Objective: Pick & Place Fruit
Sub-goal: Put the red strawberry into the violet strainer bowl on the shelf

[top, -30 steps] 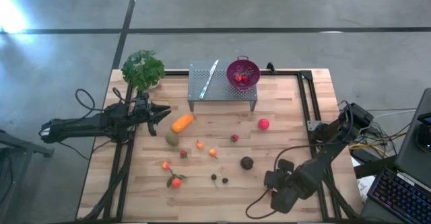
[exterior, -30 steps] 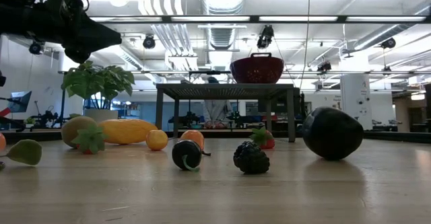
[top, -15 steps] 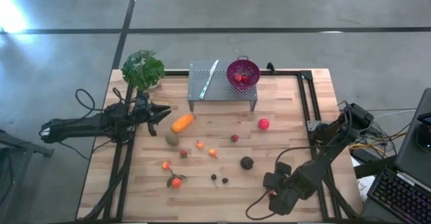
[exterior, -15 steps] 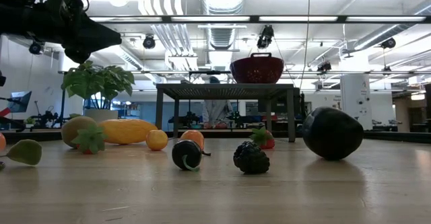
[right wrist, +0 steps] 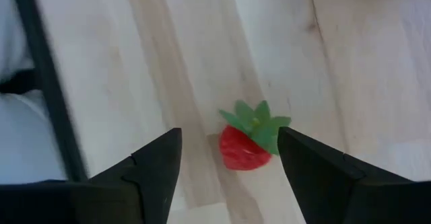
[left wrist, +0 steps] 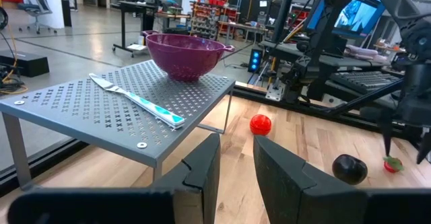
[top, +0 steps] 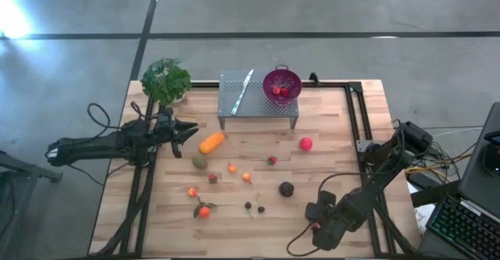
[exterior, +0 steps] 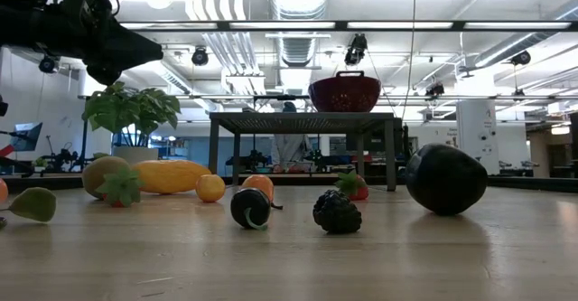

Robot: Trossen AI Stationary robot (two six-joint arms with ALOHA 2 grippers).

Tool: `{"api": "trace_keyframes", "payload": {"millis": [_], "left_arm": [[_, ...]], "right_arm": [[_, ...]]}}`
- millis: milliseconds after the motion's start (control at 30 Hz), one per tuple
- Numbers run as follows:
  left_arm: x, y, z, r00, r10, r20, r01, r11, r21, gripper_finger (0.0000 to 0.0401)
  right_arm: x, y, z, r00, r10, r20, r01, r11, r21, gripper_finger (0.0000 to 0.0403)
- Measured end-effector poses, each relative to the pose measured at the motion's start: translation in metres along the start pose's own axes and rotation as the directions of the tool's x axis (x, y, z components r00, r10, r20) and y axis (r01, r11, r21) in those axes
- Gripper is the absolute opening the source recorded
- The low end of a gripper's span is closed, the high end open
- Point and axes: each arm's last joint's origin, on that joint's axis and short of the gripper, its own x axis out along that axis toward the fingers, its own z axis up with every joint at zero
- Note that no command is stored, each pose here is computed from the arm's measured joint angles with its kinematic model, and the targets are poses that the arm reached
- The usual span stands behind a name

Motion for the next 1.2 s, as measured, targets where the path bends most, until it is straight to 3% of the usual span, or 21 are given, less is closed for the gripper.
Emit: {"api": "trace_keyframes", "payload": {"millis": [400,900,1200], "left_arm": [[0.000,0.000,-0.001,1.000,0.001,-0.007,-0.001,1.000,0.002,0.0096],[0.000,0.000,-0.001,1.000,0.002,-0.010,-0.002,1.000,0.002,0.0096],[0.000,0.000,-0.001,1.000,0.002,-0.009,-0.002,1.000,0.002,0.0096]], "right_arm": [[0.037,0.013,-0.004,0.995,-0.092,-0.044,0.089,0.993,-0.076,0.0238],[0.035,0.013,-0.005,0.992,-0.100,-0.072,0.097,0.994,-0.046,0.0145],[0.035,0.014,-0.005,0.993,-0.089,-0.081,0.085,0.995,-0.054,0.0114]]}}
